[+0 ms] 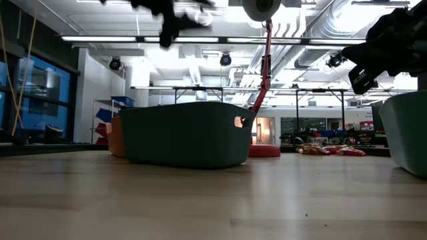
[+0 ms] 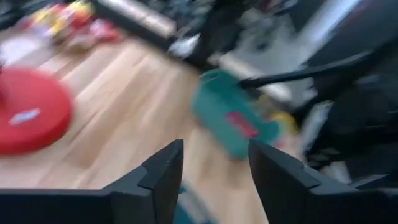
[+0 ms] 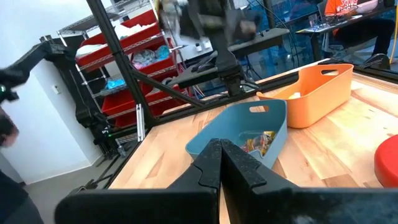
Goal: Sort candy
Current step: Move the orange bin to the middle left of the table
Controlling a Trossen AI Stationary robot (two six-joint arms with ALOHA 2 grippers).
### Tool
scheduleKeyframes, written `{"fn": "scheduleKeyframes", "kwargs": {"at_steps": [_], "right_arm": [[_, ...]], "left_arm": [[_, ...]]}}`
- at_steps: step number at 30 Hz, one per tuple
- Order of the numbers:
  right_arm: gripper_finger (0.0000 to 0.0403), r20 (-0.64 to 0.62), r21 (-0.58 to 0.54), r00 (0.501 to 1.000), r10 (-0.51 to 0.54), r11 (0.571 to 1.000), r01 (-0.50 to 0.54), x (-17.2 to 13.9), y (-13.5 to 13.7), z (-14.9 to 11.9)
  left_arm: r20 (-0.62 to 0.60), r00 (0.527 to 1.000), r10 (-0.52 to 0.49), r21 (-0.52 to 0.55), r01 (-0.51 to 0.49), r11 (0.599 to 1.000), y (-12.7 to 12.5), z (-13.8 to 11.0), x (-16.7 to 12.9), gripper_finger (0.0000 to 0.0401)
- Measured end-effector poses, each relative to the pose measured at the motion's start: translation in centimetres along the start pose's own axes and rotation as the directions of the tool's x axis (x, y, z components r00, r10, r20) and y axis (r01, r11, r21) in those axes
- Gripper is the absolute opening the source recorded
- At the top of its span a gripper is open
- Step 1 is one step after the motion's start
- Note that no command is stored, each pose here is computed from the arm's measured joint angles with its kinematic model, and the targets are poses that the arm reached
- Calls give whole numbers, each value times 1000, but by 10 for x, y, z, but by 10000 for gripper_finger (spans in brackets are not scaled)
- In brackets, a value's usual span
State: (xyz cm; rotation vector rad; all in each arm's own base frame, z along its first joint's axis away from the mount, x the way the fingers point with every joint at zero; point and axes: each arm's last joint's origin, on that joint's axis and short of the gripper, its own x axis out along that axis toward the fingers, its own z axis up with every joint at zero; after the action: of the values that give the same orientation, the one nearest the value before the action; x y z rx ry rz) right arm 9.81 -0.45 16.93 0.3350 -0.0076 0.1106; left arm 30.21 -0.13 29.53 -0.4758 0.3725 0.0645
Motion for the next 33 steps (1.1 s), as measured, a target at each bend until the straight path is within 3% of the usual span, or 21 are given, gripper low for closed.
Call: {"fn": "scheduleKeyframes", "kwargs": {"at_steps": [5,10,12,14,17,19,21,24,26,29,31,33], "right_arm": [[0,0,0,1000,0,1000,0,0,0,0],[0,45,-32,998,-50,998,51,0,-1,3],[0,173,98,981,-93,992,77,-1,0,13],[0,346,245,925,-159,967,74,-5,2,27],[0,541,463,784,-305,886,25,-12,2,43],[0,606,518,718,-344,855,-27,-15,3,49],[0,594,511,768,-241,850,-129,-11,6,50],[0,484,571,869,-106,791,-221,3,15,59],[0,397,585,913,-90,792,-176,17,22,71],[0,261,535,963,-62,840,-91,50,36,91],[0,150,486,988,-44,873,-34,79,43,100],[0,15,431,998,-65,901,52,110,47,102]], "left_arm": [[122,974,-189,35,186,982,-21,32,-59,188],[315,909,-271,58,267,962,-33,51,-133,183],[397,880,-262,62,260,964,-34,54,-158,180],[464,854,-236,63,234,970,-35,53,-178,177],[517,836,-184,56,181,982,-33,48,-196,175],[509,848,-148,47,144,988,-31,42,-198,175],[461,883,-92,28,89,996,-27,34,-192,174],[377,926,-12,-30,25,999,-18,17,-179,174],[303,953,33,-71,-12,997,-11,4,-165,174],[188,978,95,-121,-73,990,1,-19,-148,174],[111,983,147,-159,-128,979,9,-34,-140,174],[5,967,255,-198,-249,948,20,-53,-134,173]]}}
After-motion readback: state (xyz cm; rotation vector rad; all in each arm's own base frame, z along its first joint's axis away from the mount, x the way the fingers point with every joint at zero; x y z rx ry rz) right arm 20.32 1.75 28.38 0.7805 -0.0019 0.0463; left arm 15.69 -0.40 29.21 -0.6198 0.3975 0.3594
